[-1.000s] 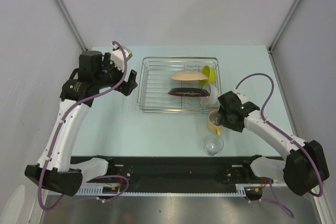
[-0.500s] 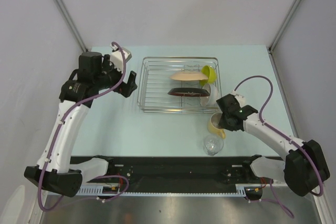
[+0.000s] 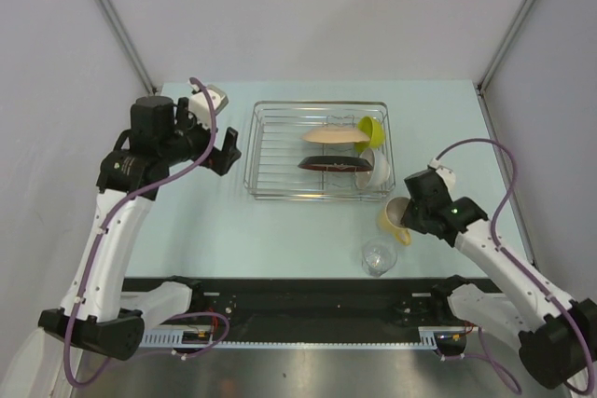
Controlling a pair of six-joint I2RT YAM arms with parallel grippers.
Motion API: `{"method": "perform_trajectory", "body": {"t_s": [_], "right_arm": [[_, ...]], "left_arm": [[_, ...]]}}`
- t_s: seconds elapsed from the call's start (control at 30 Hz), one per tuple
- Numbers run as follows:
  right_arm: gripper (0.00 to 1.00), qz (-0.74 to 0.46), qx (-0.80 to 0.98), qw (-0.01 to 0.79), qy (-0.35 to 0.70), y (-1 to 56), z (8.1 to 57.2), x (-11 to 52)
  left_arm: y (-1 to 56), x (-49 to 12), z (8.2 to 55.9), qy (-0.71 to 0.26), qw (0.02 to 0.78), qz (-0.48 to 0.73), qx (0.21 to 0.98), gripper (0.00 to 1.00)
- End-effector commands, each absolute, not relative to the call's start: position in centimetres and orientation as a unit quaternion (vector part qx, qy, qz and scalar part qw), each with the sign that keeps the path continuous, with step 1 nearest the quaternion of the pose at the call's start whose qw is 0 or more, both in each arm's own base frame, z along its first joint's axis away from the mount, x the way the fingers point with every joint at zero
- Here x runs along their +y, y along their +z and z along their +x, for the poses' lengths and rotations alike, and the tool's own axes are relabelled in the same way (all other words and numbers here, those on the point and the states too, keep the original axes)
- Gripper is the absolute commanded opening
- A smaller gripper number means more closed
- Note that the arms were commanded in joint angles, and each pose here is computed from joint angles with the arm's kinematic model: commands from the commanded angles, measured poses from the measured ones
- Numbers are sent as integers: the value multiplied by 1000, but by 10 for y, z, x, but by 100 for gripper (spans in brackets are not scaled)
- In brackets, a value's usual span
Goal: Load the mixed dishes into the dish rack
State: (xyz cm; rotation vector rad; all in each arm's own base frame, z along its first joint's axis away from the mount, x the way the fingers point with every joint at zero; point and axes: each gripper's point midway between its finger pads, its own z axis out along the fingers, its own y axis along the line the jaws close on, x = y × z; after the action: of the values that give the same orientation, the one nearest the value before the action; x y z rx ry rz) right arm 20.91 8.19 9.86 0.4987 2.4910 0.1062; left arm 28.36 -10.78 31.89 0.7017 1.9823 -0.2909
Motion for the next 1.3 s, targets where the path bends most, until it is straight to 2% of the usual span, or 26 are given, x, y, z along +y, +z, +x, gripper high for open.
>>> {"method": "perform_trajectory", "body": {"t_s": [0.0, 0.07, 0.1, 0.23, 0.4, 0.5, 0.67, 0.7, 0.73, 0.77, 1.27], "right_arm": [[0, 193, 888, 393, 139, 191, 225, 93], [0, 189, 875, 407, 181, 217, 221, 98], [0, 184, 851, 439, 223, 249, 221, 103], [0, 139, 775, 486, 380, 332, 214, 136], [0, 92, 678, 471, 557, 413, 209, 181], [0, 71, 647, 440, 619, 436, 214, 203], [0, 55, 635, 419, 647, 440, 225, 231], [0, 45, 630, 414, 655, 443, 222, 239], [0, 45, 629, 409, 660, 443, 223, 243], [0, 46, 632, 401, 662, 440, 226, 250], [0, 27, 632, 358, 687, 427, 234, 291]], "left_arm": [[344, -109, 285, -131, 516, 262, 805, 100], [345, -115, 284, -149, 510, 264, 805, 100], [354, -122, 282, -168, 513, 265, 799, 100], [378, -139, 276, -223, 514, 263, 786, 100], [421, -187, 245, -402, 480, 275, 730, 100], [431, -211, 226, -515, 414, 278, 697, 100], [440, -230, 216, -662, 309, 243, 638, 100], [444, -231, 211, -677, 304, 246, 624, 100], [455, -231, 205, -681, 334, 278, 589, 100], [449, -235, 206, -698, 296, 254, 600, 100], [426, -256, 197, -697, 270, 268, 608, 100]]}}
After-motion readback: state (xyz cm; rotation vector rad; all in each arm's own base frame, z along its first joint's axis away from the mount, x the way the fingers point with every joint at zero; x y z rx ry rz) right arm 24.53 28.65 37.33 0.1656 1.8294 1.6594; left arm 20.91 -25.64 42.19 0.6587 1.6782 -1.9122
